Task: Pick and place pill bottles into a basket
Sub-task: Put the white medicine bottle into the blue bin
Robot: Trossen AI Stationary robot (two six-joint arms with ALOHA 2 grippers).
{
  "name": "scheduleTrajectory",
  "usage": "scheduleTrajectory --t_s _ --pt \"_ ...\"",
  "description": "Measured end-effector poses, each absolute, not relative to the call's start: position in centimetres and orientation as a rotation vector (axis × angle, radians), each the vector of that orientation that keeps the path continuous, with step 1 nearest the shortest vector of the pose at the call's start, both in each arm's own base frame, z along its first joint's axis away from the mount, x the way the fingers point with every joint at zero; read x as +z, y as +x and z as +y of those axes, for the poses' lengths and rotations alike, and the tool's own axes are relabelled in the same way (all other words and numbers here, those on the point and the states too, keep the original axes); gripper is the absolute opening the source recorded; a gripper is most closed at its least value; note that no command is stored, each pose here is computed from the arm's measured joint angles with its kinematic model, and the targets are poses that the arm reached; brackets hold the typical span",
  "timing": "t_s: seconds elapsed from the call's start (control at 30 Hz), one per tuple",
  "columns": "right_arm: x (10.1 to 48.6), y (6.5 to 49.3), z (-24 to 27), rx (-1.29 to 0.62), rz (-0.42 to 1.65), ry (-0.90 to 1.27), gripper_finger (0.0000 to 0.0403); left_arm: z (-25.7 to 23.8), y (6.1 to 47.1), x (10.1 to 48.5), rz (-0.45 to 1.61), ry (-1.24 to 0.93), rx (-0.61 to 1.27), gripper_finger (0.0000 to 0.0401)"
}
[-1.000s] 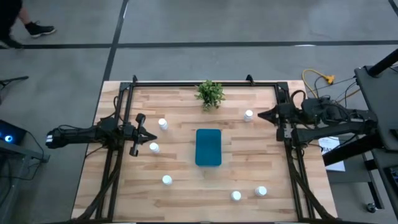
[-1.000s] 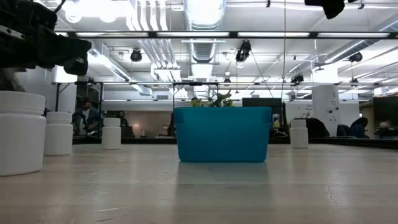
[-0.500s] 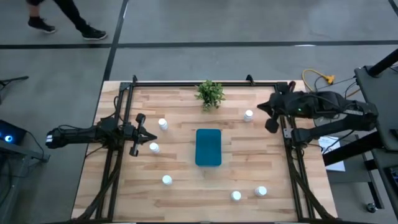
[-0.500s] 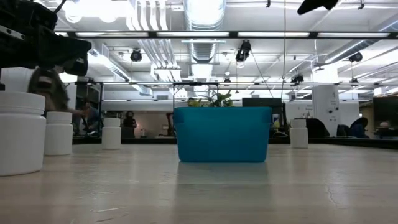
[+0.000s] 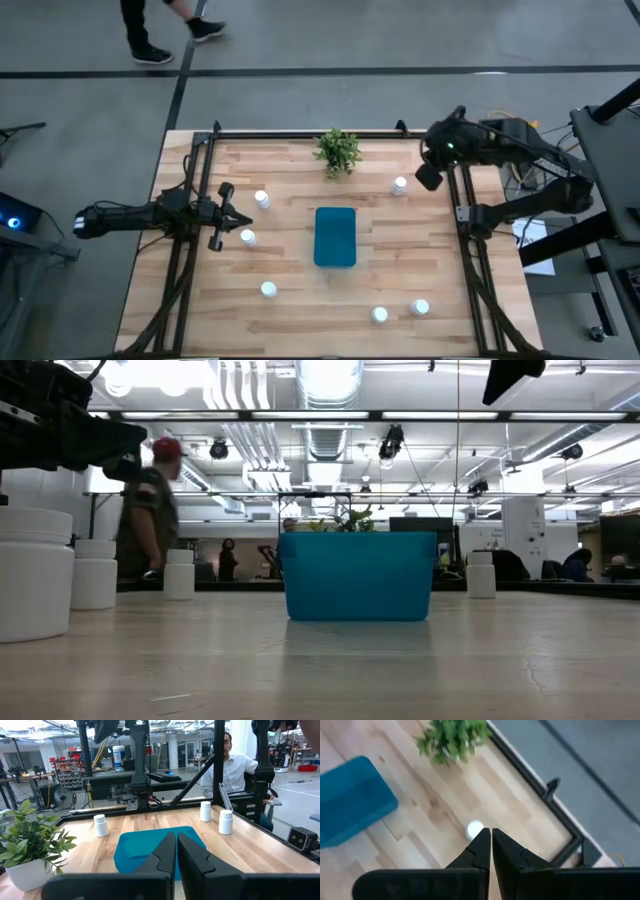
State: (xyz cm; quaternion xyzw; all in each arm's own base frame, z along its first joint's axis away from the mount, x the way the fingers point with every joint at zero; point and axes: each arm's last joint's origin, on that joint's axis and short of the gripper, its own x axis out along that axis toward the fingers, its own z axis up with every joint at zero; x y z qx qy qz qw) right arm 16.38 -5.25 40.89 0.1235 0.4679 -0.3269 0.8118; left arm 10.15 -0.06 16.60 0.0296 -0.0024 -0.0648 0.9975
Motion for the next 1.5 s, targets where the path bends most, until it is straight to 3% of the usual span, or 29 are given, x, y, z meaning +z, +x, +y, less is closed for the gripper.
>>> scheduleTrajectory --t_s 0.37,1.0,1.2,1.5 --pt "39.4 19.1 -9.3 -0.711 1.145 0.407 0.0009 -0.1 10.2 16.6 -0.005 0.059 -0.130 0.0000" --pt "35.5 22.1 -13.5 -0.725 1.369 0.417 0.0010 -0.1 10.2 16.6 -0.005 0.059 -0.130 0.0000" --pt "35.3 22.2 -13.5 -0.719 1.377 0.412 0.0036 -0.1 10.2 16.6 -0.005 0.059 -0.130 0.0000" --pt "35.2 22.1 -13.5 -0.738 1.395 0.446 0.0110 -0.1 10.2 16.6 -0.004 0.059 -0.130 0.0000"
